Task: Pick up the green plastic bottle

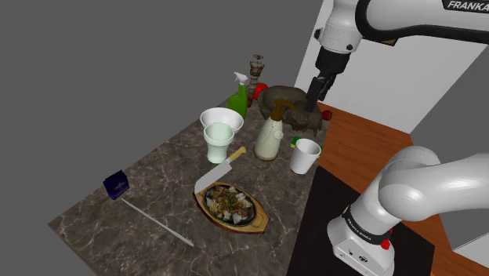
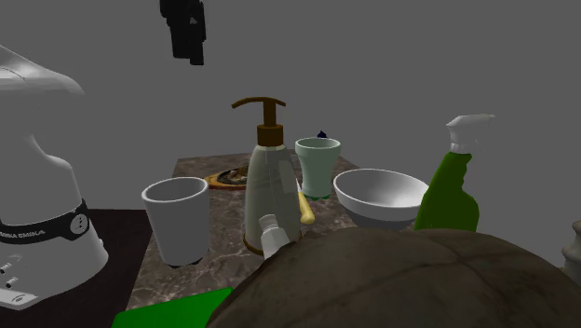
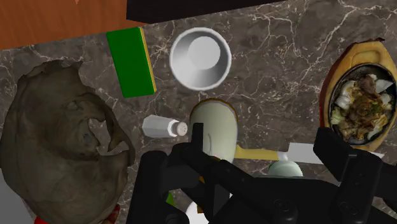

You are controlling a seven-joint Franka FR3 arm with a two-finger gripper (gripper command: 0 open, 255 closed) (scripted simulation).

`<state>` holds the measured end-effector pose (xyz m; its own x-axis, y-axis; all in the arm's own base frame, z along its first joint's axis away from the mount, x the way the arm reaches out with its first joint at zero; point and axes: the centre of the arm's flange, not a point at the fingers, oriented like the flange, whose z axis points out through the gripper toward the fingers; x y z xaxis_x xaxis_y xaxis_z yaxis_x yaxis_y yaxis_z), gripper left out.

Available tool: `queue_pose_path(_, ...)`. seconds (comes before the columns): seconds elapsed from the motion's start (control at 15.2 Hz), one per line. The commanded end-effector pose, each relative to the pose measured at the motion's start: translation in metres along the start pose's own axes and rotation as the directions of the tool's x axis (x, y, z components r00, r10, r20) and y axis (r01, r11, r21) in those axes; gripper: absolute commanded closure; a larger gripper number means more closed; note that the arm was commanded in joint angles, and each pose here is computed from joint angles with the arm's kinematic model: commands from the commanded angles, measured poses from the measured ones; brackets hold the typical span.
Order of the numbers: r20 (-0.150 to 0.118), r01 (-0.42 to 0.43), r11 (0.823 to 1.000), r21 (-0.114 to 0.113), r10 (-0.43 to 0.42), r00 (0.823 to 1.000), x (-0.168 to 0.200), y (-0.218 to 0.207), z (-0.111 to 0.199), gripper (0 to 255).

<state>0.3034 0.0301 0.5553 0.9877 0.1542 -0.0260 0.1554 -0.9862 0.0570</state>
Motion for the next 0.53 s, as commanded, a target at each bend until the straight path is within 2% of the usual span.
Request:
queue_pose_path(0.0, 0.0, 0.0, 1.0, 0.0, 0.0, 1.0, 0.0, 0.0, 0.0, 0)
queue_pose_path(0.46, 0.0, 0.014, 1.0, 0.013, -0.014, 1.0, 0.084, 0.038, 0.013, 0)
